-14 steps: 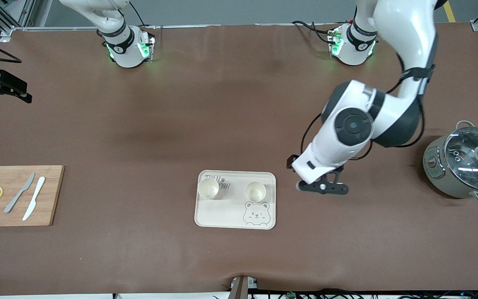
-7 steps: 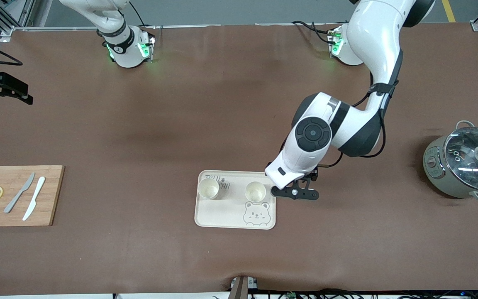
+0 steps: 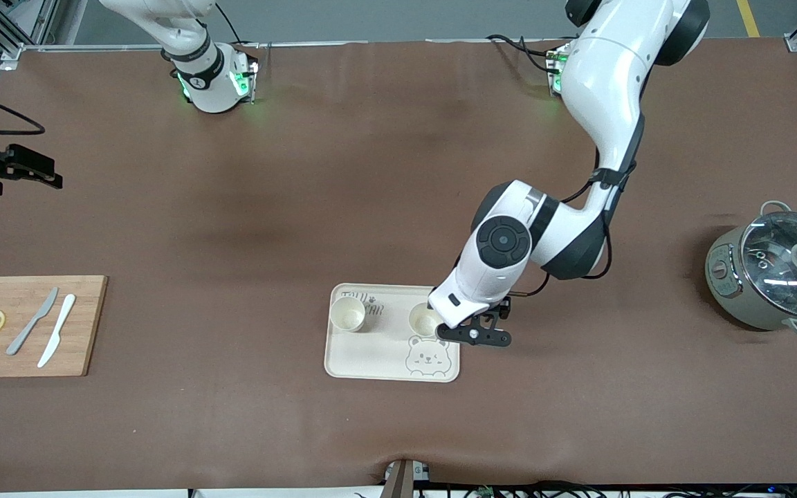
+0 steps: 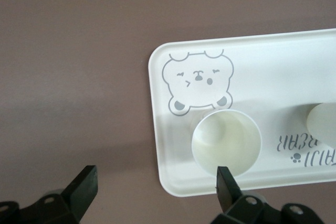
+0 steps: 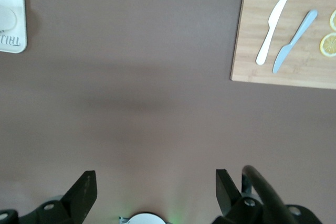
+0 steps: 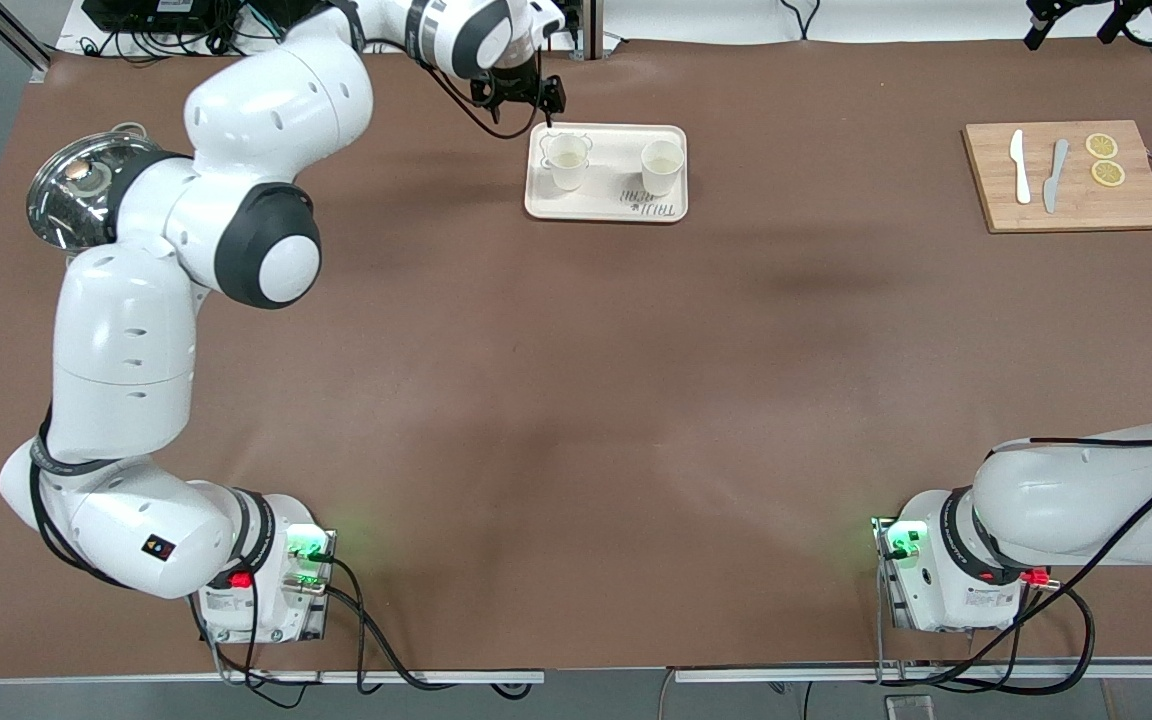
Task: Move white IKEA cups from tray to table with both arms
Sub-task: 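Lower the left gripper around the white cup and close it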
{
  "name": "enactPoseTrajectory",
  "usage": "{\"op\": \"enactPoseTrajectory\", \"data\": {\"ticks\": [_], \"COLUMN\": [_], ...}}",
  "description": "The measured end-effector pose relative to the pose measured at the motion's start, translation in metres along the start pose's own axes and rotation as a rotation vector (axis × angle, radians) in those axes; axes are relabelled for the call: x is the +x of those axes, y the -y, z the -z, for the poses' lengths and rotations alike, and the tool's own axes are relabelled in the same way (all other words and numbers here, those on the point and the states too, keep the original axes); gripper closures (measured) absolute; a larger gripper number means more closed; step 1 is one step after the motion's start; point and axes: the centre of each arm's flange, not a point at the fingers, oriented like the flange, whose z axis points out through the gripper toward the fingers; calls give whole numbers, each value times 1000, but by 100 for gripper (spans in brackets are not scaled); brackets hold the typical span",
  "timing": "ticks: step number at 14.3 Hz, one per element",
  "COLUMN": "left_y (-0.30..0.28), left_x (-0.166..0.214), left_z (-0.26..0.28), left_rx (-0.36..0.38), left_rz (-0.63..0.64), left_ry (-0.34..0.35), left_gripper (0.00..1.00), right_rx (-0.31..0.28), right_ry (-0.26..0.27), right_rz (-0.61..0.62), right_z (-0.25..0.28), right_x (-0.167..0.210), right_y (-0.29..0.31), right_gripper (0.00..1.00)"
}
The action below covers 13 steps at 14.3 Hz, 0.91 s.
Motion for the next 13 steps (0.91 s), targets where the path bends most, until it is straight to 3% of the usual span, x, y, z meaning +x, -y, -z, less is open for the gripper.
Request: {"op": "enactPoseTrajectory", "data": {"ticks": [2, 13], "left_y": [-2, -20], "left_x": [0, -4], "left_z": [-11, -49], "left_rx": [-5, -25], "left_rz": [-2, -21], "left_ry": [-6, -37], "left_gripper": [0, 0], "right_rx": [8, 17], "right_ry": [26, 37], "right_rz": [-15, -47], "right_z": [-3, -4], "right_x": [-4, -4], "right_y": [-10, -6], "right_gripper": [0, 0]}}
